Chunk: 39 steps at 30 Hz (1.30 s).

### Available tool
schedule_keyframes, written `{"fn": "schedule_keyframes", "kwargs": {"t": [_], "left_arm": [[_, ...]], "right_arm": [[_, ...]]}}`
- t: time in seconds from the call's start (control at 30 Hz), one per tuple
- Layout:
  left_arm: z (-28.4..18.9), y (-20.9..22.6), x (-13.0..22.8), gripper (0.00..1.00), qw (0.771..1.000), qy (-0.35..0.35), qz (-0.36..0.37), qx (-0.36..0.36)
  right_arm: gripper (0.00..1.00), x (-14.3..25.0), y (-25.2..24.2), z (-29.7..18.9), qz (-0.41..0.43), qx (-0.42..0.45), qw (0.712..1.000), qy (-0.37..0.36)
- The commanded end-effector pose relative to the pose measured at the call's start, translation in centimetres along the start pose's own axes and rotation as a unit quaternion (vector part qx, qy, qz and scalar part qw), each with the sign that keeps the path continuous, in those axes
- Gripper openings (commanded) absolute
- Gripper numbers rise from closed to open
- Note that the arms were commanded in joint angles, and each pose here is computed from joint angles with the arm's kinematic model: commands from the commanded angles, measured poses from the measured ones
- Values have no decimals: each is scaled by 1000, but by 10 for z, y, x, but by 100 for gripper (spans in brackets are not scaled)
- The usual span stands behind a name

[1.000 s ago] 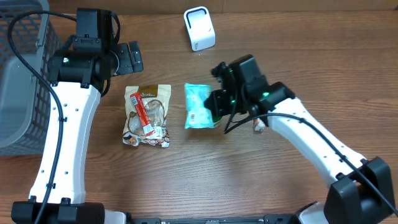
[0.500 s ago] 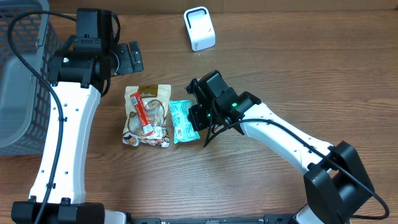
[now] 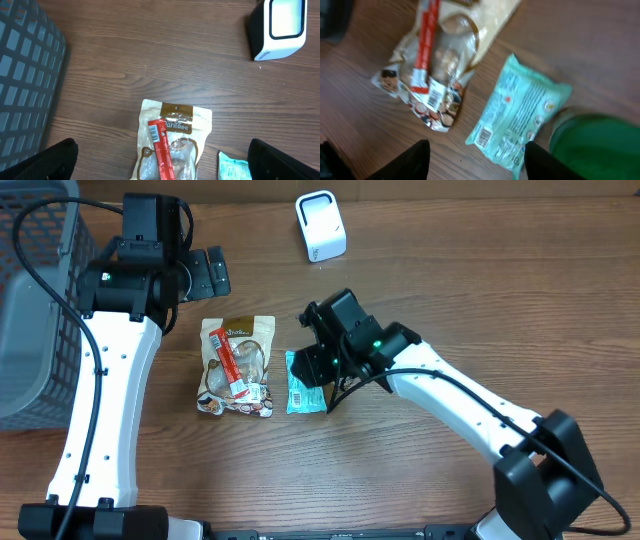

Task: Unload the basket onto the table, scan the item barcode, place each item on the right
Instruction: 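Slide the teal pack left toward the brown bag and release, then hover the right gripper over the green round lid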

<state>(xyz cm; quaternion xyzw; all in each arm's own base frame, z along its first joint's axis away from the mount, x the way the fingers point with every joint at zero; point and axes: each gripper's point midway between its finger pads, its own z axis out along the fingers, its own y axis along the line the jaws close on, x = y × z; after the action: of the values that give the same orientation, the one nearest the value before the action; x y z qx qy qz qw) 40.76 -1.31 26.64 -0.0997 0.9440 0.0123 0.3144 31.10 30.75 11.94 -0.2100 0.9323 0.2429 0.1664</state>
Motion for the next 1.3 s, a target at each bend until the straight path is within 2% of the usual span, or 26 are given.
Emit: {"fn": "schedule_keyframes", "kwargs": {"t": [0.0,0.1,0.17,0.27,0.57,0.7,0.8,0.9,1.0,1.17,1.27], "left_arm": [[-3,1,-4,100,1000,-7,-8,-3],[-3,1,-4,100,1000,-7,-8,-3],[-3,1,-4,100,1000,-7,-8,-3],[-3,1,-4,100,1000,-7,-8,-3],[-3,1,-4,100,1000,-7,-8,-3],[-3,1,-4,100,1000,-7,-8,-3],[-3,1,-4,100,1000,-7,-8,-3],[-3,1,-4,100,1000,-7,-8,-3],[-3,1,-4,100,1000,-7,-8,-3],[-3,1,-4,100,1000,-7,-8,-3],[-3,1,-4,100,1000,-7,-8,-3]], "right_arm": [[68,-52,14,-67,-20,37,994,-104],[88,-55,-4,-76,-1,92,989,-116],[90,-51,-19,-75,15,128,985,-111],[91,-35,-43,-68,38,184,978,-91],[90,7,-76,0,58,219,974,16],[84,20,-80,12,69,219,972,46],[83,28,-82,12,75,224,970,58],[74,35,-84,10,77,230,967,72],[71,38,-85,9,78,232,966,79],[73,39,-85,8,127,236,961,69],[81,37,-85,9,191,239,951,48]]}}
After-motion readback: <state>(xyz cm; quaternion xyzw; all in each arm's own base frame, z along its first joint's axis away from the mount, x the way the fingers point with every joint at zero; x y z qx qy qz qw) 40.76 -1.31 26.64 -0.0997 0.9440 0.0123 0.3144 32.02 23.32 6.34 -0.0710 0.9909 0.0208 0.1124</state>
